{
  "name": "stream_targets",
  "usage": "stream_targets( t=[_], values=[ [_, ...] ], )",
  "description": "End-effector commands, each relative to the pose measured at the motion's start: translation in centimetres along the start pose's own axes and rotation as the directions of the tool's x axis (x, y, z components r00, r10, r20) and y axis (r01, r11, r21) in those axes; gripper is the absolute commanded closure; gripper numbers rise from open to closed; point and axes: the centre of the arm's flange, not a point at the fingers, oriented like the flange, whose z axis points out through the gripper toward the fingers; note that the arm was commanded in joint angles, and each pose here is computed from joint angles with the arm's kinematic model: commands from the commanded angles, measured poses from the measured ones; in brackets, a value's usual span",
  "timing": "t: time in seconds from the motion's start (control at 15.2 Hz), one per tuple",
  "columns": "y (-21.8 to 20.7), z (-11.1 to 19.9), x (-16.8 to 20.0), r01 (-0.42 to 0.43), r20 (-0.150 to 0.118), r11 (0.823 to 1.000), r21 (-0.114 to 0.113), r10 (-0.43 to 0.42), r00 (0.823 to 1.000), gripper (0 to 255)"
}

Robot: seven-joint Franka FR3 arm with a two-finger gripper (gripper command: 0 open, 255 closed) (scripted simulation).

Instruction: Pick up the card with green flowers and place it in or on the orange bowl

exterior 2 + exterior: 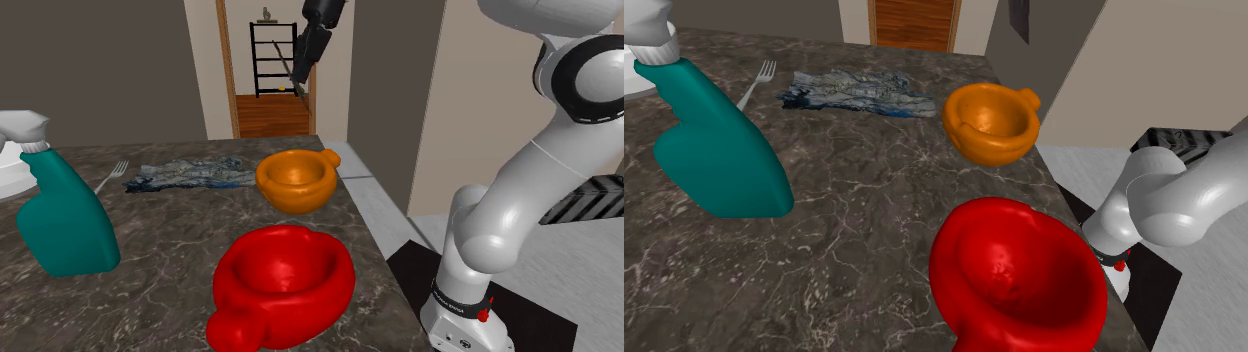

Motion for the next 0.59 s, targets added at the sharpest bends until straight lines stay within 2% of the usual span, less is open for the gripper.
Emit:
stream_targets(
  t=[0.0, 0.26, 0.53],
  values=[
    [-2.6, 0.5, 0.3, -0.001, 0.000, 1.000, 0.000, 0.001, 1.000, 255],
    [-7.3, 1.3, 0.8, -0.001, 0.000, 1.000, 0.000, 0.001, 1.000, 255],
    [-7.1, 3.3, -0.1, -0.001, 0.000, 1.000, 0.000, 0.001, 1.000, 255]
  ],
)
